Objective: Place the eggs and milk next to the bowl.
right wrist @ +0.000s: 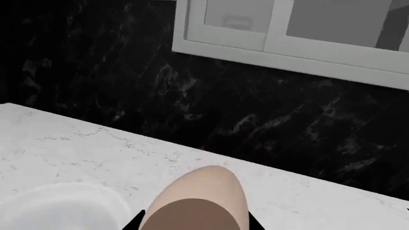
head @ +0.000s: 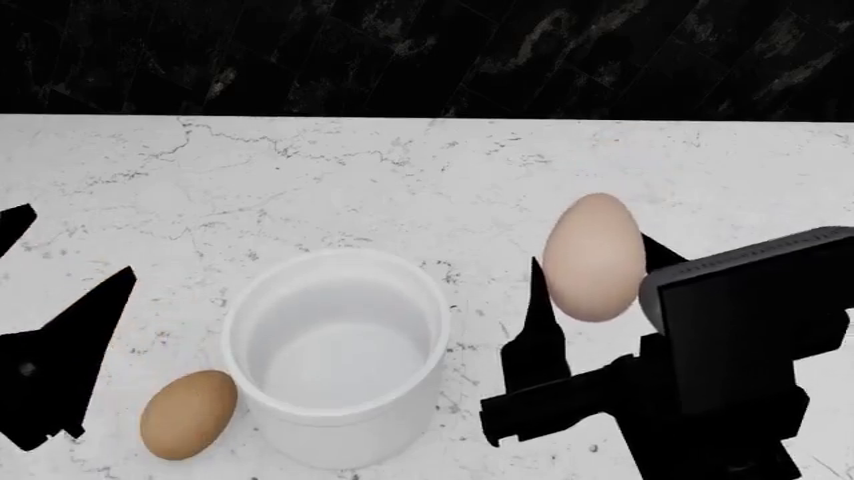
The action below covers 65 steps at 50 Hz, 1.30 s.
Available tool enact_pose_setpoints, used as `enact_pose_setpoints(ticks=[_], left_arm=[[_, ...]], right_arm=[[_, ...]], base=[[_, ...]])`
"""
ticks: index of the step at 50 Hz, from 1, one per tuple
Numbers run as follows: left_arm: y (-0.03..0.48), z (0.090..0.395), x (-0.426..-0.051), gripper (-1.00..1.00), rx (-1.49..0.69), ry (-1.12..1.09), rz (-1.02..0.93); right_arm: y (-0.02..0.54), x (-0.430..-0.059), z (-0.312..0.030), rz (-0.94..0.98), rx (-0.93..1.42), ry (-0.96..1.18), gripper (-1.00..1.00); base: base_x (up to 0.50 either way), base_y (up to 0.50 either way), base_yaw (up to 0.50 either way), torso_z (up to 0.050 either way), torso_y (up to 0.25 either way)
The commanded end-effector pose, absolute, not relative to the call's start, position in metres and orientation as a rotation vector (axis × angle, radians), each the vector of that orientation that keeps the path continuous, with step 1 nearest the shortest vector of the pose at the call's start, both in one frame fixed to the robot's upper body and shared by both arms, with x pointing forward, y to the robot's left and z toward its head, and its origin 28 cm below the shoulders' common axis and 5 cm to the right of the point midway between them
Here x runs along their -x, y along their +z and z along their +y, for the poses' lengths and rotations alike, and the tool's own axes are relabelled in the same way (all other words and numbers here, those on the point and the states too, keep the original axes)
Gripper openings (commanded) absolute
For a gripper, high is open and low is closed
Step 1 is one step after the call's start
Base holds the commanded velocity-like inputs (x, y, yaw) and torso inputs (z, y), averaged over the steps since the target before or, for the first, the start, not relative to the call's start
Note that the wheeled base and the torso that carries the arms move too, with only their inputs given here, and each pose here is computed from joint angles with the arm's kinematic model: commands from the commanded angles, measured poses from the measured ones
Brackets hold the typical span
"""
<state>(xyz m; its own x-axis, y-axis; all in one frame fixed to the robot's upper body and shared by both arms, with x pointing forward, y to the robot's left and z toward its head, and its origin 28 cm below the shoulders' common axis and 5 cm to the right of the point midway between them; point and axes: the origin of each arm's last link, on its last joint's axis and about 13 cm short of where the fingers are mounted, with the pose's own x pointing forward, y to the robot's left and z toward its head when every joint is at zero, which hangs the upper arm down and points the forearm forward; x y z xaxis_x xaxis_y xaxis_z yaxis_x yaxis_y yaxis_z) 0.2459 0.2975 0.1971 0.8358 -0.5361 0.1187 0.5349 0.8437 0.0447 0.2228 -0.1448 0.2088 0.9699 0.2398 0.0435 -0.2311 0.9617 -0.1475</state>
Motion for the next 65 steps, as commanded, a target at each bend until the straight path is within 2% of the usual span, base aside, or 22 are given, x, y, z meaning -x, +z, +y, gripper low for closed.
enact_pose_setpoints(ticks=[1, 3, 19, 45, 65], left_arm=[[0.219, 0.293, -0.247, 1.00, 0.125, -0.519, -0.298], [0.225, 0.293, -0.250, 1.00, 0.195, -0.484, -0.335], [0.223, 0.291, -0.257, 1.00, 0.189, -0.458, -0.352], [0.220, 0.288, -0.259, 1.00, 0.179, -0.451, -0.338], [0.217, 0.293, -0.259, 1.00, 0.177, -0.433, -0.338]], right_arm=[[0.211, -0.216, -0.150, 0.012, 0.193, 0.336, -1.00], [0.210, -0.213, -0.150, 0.049, 0.178, 0.369, -1.00], [0.205, -0.197, -0.152, 0.201, 0.192, 0.509, -1.00], [0.193, -0.200, -0.145, 0.263, 0.178, 0.608, -1.00], [0.182, -0.217, -0.138, 0.278, 0.164, 0.652, -1.00]], base=[[0.00, 0.00, 0.00, 0.000, 0.000], [0.00, 0.00, 0.00, 0.000, 0.000], [0.00, 0.00, 0.00, 0.000, 0.000], [0.00, 0.00, 0.00, 0.000, 0.000], [0.00, 0.00, 0.00, 0.000, 0.000]])
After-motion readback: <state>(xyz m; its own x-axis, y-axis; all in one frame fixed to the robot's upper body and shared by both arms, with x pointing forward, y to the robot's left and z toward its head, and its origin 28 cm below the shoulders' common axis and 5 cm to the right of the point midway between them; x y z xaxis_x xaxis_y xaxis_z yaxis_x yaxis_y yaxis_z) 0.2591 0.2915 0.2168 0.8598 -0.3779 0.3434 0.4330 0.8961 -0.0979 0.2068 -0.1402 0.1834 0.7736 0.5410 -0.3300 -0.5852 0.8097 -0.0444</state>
